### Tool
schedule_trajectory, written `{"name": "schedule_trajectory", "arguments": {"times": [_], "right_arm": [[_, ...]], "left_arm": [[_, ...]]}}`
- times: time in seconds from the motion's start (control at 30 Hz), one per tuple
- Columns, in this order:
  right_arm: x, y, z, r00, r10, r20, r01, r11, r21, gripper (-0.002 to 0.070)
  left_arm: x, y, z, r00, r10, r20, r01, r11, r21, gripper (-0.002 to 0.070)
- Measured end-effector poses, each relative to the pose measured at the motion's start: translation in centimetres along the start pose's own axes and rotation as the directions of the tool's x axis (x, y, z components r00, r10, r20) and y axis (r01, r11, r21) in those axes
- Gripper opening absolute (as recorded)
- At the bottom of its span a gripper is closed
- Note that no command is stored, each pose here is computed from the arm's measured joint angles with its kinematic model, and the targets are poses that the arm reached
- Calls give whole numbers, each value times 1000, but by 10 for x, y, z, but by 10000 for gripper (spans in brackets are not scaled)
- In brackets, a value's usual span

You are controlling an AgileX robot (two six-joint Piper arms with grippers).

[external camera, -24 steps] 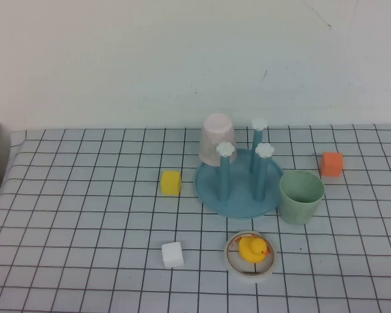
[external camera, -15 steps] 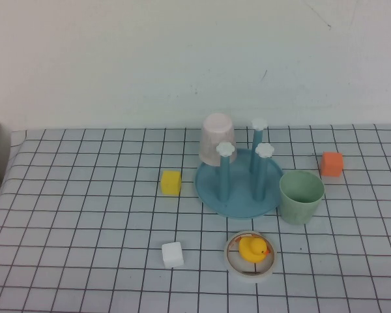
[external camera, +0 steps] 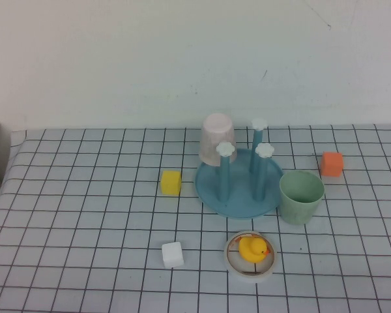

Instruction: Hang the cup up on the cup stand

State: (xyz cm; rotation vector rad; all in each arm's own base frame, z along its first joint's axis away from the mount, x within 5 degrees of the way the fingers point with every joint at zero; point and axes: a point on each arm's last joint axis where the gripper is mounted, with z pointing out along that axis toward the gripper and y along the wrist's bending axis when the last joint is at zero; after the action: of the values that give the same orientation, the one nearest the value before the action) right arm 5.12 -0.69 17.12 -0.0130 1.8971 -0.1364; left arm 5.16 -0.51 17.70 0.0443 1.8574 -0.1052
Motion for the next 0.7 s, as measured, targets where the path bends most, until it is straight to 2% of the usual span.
{"name": "schedule_trajectory", "arguments": {"times": [0.27, 0.4, 0.53, 0.7], "right_arm": [[0, 0, 0, 1000, -3, 0, 3, 1000, 1, -1], [-2, -1, 0, 999, -30, 21, 30, 999, 12, -1], [-11, -1, 0, 988, -68, 141, 66, 998, 20, -1], [-33, 2, -6, 918, -86, 387, 86, 996, 17, -1]], "left_arm": [[-1, 1, 0, 999, 42, 20, -41, 999, -14, -1], [-13, 2, 0, 975, 149, 166, -143, 989, -45, -1], [-32, -2, -6, 898, 229, 376, -222, 973, -62, -1], [-52, -10, -17, 759, 254, 599, -268, 961, -67, -1]]}}
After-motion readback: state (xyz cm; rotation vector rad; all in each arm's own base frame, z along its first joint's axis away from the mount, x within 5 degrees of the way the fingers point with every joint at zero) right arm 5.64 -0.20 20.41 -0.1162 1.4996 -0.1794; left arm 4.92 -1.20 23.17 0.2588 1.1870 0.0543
